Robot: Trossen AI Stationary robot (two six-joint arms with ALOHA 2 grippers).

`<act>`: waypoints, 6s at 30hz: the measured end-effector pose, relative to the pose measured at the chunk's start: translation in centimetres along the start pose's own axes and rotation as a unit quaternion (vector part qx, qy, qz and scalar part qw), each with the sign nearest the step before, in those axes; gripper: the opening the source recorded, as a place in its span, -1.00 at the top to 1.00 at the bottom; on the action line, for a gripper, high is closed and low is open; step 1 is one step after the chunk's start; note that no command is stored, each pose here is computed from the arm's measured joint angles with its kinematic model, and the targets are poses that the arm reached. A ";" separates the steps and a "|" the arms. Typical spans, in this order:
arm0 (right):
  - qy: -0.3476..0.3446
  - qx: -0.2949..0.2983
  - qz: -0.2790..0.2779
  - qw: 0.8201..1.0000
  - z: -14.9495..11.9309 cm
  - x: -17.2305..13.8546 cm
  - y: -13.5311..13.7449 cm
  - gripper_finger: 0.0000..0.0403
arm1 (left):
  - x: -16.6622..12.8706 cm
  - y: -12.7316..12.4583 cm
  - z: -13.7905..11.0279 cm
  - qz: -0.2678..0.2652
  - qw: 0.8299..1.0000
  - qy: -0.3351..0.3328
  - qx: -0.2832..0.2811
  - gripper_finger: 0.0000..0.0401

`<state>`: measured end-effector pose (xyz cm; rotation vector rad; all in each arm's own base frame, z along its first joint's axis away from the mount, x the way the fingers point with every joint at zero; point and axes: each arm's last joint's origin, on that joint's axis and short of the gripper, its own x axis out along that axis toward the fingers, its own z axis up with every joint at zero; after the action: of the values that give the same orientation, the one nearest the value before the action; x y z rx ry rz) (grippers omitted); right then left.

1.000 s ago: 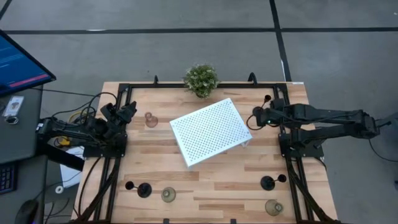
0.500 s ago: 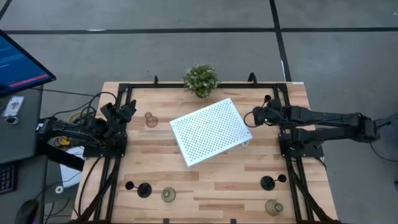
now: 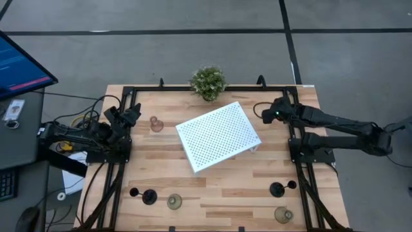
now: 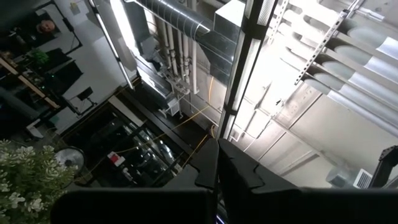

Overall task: Pick & Place candle stick holders
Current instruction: Put the top right black candle holder onto the shelf

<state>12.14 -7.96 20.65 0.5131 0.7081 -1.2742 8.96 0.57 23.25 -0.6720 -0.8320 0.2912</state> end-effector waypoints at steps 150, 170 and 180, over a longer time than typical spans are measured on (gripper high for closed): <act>-0.257 -0.108 0.199 0.939 10.2 -11.6 0.0 0.96 | 0.0 0.1 0.0 0.019 0.999 -0.007 0.044 0.95; -0.183 -0.296 0.436 0.830 4.5 -15.8 9.7 0.96 | 0.0 0.1 0.0 0.019 0.999 -0.007 0.042 0.95; -0.188 -0.280 0.369 0.866 2.7 -18.8 8.3 0.96 | 0.0 0.1 0.0 0.019 0.999 -0.007 0.041 0.95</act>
<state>18.25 4.74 35.84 0.0205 0.4434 -0.3823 8.94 0.67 23.19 -0.6110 -0.8172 0.3631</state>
